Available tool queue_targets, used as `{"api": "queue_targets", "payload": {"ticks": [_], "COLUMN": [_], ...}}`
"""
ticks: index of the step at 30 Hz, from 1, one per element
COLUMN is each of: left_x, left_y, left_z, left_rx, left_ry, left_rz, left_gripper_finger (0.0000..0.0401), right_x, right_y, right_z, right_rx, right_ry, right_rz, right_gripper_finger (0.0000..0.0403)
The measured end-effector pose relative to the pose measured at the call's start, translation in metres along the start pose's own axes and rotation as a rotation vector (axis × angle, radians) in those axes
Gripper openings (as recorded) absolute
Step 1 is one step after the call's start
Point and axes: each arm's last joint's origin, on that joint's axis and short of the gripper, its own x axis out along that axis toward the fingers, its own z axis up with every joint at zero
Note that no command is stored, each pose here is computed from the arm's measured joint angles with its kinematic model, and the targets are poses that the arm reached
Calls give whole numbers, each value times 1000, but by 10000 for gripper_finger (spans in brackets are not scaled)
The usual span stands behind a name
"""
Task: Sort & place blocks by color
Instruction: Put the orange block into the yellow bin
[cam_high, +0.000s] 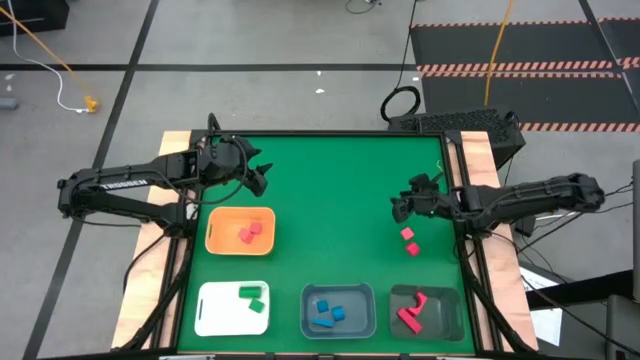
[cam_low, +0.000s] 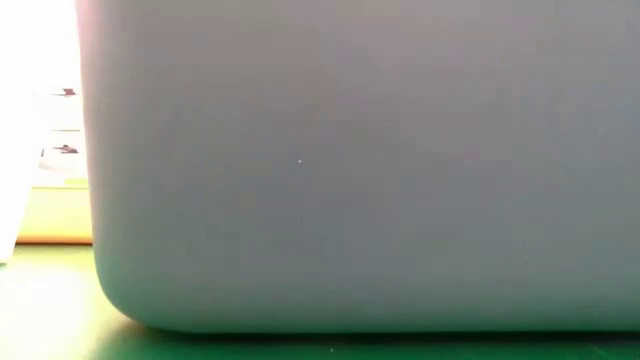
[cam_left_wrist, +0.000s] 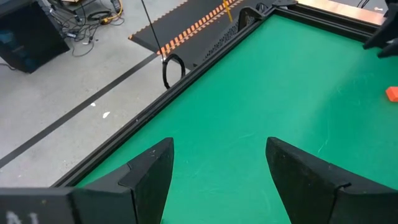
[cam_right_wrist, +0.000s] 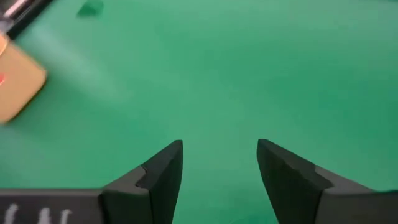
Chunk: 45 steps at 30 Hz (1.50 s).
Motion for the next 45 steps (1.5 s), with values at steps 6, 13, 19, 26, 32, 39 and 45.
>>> {"api": "queue_targets", "payload": {"ticks": [6, 13, 19, 26, 32, 39, 45], "left_x": [0, 0, 0, 0, 0, 0, 0], "left_y": [0, 0, 0, 0, 0, 0, 0], "left_z": [0, 0, 2, 3, 3, 3, 1], "left_rx": [-8, -36, -53, -67, -55, -36, -28], "left_ry": [0, -1, -20, -31, -28, -29, -18], "left_rz": [0, 0, 13, 9, 11, 11, 15], "left_gripper_finger": [255, 255, 255, 255, 255, 255, 255], "right_x": [2, 5, 5, 1, 7, 17, 28], "right_y": [2, 5, 25, 39, 18, 18, 31], "right_z": [1, -1, 17, 35, 9, -16, -27], "right_rx": [32, 7, -146, -297, -104, -1, -3], "right_ry": [139, 167, 129, 131, 437, 642, 667], "right_rz": [127, 146, 182, 33, -287, -450, -398], "right_gripper_finger": [239, 280, 280, 278, 277, 276, 276]}}
